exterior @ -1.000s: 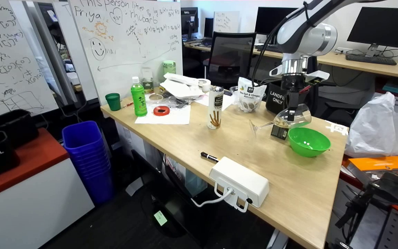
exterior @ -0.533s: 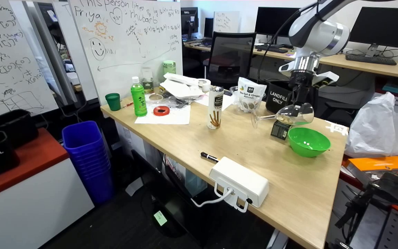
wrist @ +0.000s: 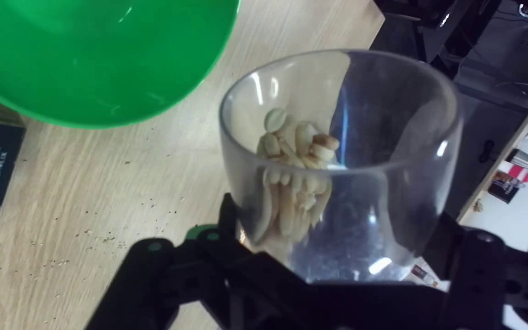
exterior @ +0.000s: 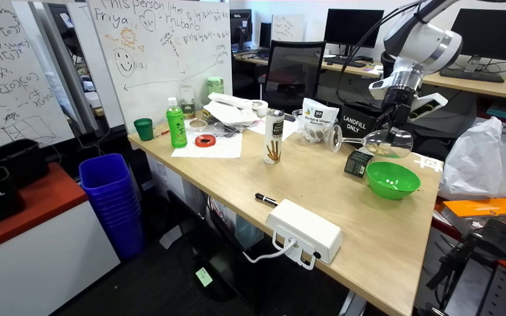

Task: Pick the cup and pour its contents into the green bowl

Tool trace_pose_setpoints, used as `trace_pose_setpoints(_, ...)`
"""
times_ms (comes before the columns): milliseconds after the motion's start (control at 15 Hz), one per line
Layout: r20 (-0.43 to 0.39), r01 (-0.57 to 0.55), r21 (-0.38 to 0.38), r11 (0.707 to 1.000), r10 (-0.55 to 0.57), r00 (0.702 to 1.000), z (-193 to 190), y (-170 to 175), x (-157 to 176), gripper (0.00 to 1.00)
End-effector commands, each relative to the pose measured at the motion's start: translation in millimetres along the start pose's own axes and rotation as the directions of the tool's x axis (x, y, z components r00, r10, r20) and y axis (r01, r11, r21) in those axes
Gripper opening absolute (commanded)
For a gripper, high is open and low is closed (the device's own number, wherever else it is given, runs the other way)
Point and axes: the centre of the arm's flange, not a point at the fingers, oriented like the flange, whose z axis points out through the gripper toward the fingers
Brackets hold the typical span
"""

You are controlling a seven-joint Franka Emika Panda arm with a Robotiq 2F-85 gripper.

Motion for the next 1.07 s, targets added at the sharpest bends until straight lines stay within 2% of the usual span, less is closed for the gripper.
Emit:
trace_pose_setpoints(0,-0.082,0.012,0.074,0.997,-0.006,0.997,-4.4,8.6,-12.6,0.64)
trace_pose_setpoints(533,-0.188,-0.016,0.105,0.994,0.036,0.982,7.0,31.0,-15.6,0.64)
trace_pose_setpoints(1000,-0.239,-0.046,0.081,0.996,0.064,0.969,-4.4,41.8,-25.4,0.64)
